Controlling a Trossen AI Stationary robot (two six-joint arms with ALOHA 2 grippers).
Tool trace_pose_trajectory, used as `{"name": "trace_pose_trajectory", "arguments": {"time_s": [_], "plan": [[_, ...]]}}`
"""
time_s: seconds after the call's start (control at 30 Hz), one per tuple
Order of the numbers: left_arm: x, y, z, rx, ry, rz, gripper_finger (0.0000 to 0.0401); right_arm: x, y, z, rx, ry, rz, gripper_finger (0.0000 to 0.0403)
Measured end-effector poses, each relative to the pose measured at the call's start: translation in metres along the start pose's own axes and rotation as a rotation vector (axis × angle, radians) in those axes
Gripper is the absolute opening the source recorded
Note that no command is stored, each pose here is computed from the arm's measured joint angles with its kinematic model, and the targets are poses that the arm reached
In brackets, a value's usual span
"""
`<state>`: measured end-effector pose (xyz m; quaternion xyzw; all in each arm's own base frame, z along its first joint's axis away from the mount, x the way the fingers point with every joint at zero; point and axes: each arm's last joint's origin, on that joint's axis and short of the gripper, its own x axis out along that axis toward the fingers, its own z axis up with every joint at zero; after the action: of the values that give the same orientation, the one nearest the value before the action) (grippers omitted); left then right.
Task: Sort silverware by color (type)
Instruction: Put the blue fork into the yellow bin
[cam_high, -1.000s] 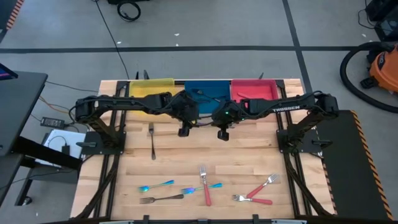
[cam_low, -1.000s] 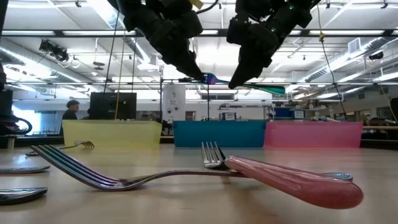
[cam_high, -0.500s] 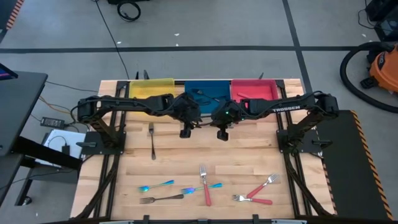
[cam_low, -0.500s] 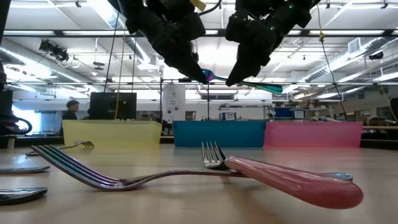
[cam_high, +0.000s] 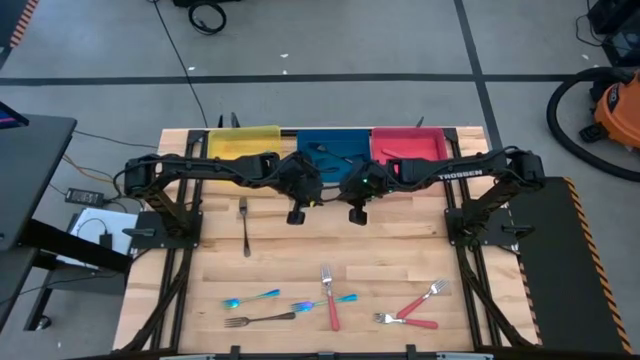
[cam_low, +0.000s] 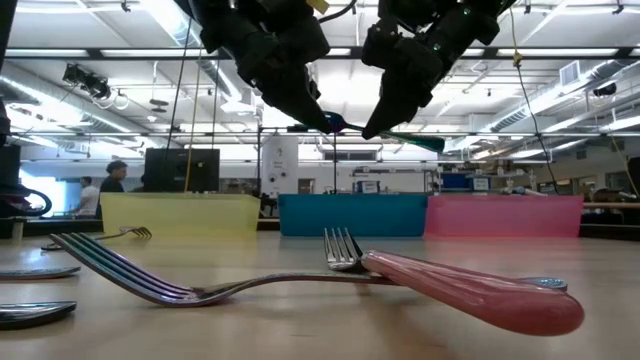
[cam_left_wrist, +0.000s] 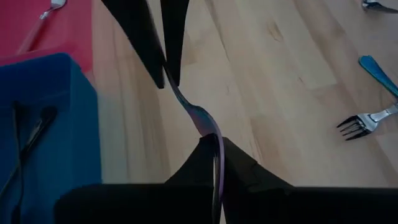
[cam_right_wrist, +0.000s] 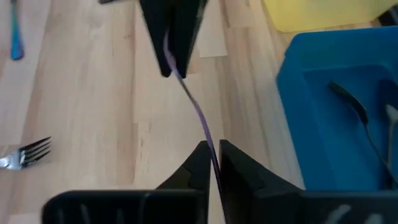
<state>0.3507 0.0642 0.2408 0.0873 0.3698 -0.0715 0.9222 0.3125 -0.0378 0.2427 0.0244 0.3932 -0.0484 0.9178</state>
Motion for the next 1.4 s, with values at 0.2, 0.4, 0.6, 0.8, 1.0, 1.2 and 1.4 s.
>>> {"name": "trace_pose_trajectory", "arguments": {"time_s": [0.2,0.4,0.6,0.8,1.0,1.2,1.4], "plan": [[-0.001,0.002,0.0,-0.007,-0.001,0.022,0.0005,0.0,-0.001,0.001,0.005,-0.012,-0.037,0.0093],[-0.003,0.011,-0.003,-0.023,0.011,0.069,0.0005,-0.001,-0.002,0.002,0.008,-0.022,-0.052,0.0136],[-0.011,0.024,-0.016,-0.074,0.111,0.133,0.0004,-0.009,-0.003,0.003,0.005,-0.025,-0.128,0.0153],[-0.03,0.043,-0.032,-0.142,0.255,0.217,0.0004,-0.027,-0.006,0.007,0.022,-0.075,-0.125,0.0153],[-0.069,0.058,-0.042,-0.244,0.286,0.277,0.0004,-0.035,-0.007,0.006,0.019,-0.073,-0.122,0.0153],[-0.119,0.054,-0.048,-0.313,0.298,0.306,0.0004,-0.032,-0.01,0.001,0.023,-0.021,-0.133,0.0153],[-0.158,0.053,-0.071,-0.493,0.399,0.331,0.0005,-0.031,-0.01,0.0,0.021,-0.007,-0.135,0.0154]]}}
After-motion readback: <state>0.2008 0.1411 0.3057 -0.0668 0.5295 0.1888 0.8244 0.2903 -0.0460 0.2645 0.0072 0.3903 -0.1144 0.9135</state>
